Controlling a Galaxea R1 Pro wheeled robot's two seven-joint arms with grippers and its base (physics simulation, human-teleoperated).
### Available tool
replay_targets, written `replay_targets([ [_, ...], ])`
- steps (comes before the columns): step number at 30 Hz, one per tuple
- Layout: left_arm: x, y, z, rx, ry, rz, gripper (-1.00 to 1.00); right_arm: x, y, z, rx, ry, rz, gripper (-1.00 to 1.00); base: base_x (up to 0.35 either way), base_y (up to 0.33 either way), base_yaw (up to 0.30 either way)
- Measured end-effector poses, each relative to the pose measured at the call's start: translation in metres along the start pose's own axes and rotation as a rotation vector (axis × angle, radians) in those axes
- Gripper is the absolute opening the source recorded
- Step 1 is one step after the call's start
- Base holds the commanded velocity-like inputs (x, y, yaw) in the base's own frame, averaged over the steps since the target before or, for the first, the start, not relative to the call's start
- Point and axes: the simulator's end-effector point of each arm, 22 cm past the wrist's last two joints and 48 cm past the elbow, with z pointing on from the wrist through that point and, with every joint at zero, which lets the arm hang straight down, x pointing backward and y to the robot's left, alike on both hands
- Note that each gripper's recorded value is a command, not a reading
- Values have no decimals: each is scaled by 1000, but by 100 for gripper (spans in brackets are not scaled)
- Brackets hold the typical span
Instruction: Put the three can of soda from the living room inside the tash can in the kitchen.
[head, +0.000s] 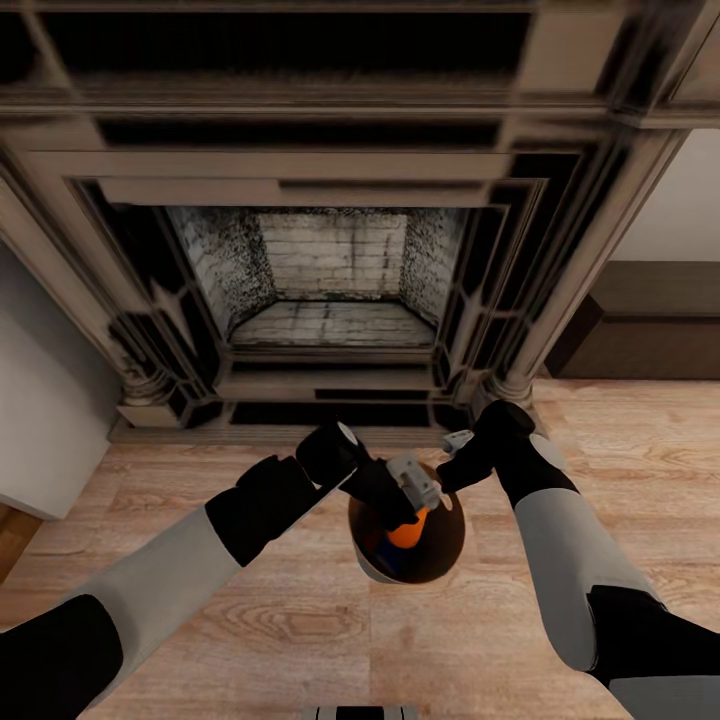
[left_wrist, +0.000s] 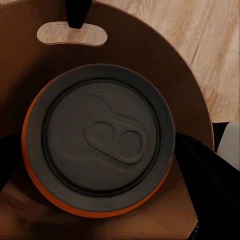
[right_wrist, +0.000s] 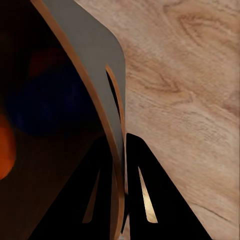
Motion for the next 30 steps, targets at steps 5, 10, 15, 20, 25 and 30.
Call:
replay_targets([
  [5, 4, 3, 1, -12, 11, 3, -100, 0, 1, 0, -1, 0, 1, -100, 0, 0, 0],
  [10, 4, 4, 1, -14, 13, 4, -100, 0, 1, 0, -2, 0, 1, -100, 0, 0, 0],
  [15, 4, 4, 1, -13, 12, 4, 100, 0, 1, 0, -1, 0, 1, -100, 0, 0, 0],
  [20, 5, 4, 1, -14, 13, 4, 100, 0, 1, 0, -1, 0, 0, -100, 0, 0, 0],
  [25, 5, 5, 0, -16, 12, 3, 100, 0, 1, 0, -3, -1, 2, -100, 0, 0, 0],
  [30, 5, 6, -1, -16, 9, 4, 100, 0, 1, 0, -1, 0, 1, -100, 0, 0, 0],
])
